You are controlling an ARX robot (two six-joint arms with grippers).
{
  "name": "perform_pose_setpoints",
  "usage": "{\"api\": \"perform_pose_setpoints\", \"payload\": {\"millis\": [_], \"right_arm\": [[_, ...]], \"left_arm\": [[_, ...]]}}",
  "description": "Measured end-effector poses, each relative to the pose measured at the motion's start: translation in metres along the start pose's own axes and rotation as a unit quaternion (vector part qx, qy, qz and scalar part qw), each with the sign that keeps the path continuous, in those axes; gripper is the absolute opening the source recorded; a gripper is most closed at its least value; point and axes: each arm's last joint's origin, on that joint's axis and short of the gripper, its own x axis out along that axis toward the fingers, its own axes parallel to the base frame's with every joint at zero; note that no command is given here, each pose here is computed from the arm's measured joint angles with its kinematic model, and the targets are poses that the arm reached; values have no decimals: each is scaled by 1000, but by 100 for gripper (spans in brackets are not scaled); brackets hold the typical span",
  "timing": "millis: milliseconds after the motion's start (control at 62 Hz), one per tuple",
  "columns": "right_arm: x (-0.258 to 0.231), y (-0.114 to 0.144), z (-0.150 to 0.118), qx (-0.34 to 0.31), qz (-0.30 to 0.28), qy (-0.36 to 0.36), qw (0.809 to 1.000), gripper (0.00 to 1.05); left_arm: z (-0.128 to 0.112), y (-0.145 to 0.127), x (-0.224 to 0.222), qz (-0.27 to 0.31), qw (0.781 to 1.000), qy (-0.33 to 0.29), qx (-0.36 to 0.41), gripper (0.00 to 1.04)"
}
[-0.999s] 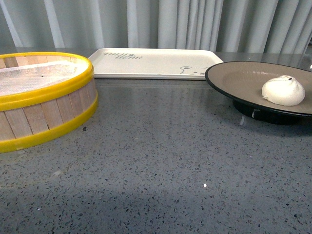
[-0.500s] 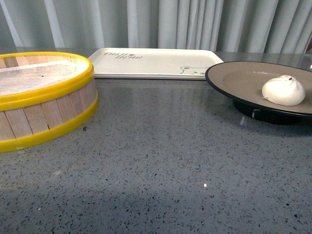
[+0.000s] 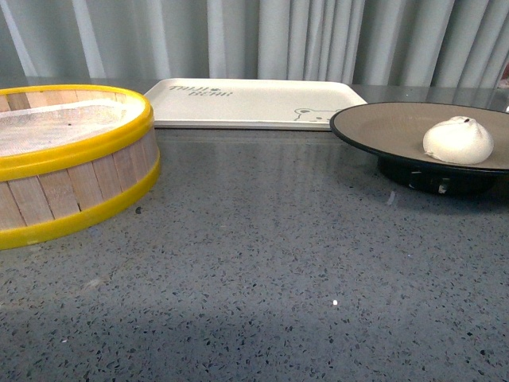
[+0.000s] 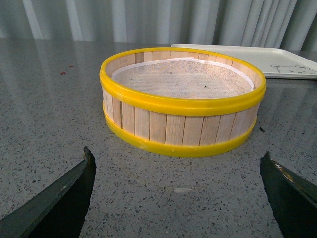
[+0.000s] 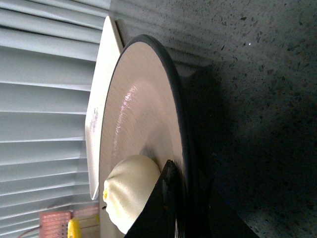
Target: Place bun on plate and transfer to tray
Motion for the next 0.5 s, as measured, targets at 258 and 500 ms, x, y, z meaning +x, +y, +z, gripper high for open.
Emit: {"api": "perform_pose_setpoints", "payload": {"millis": [258,500], "right_arm": [[-9,18,-1,-35,54,-22,998,2],[16,65,38,-55,121,-49,990,2]], "left_arm": [[0,0,0,0,1000,0,0,98],[0,0,0,0,1000,0,0,98]]}}
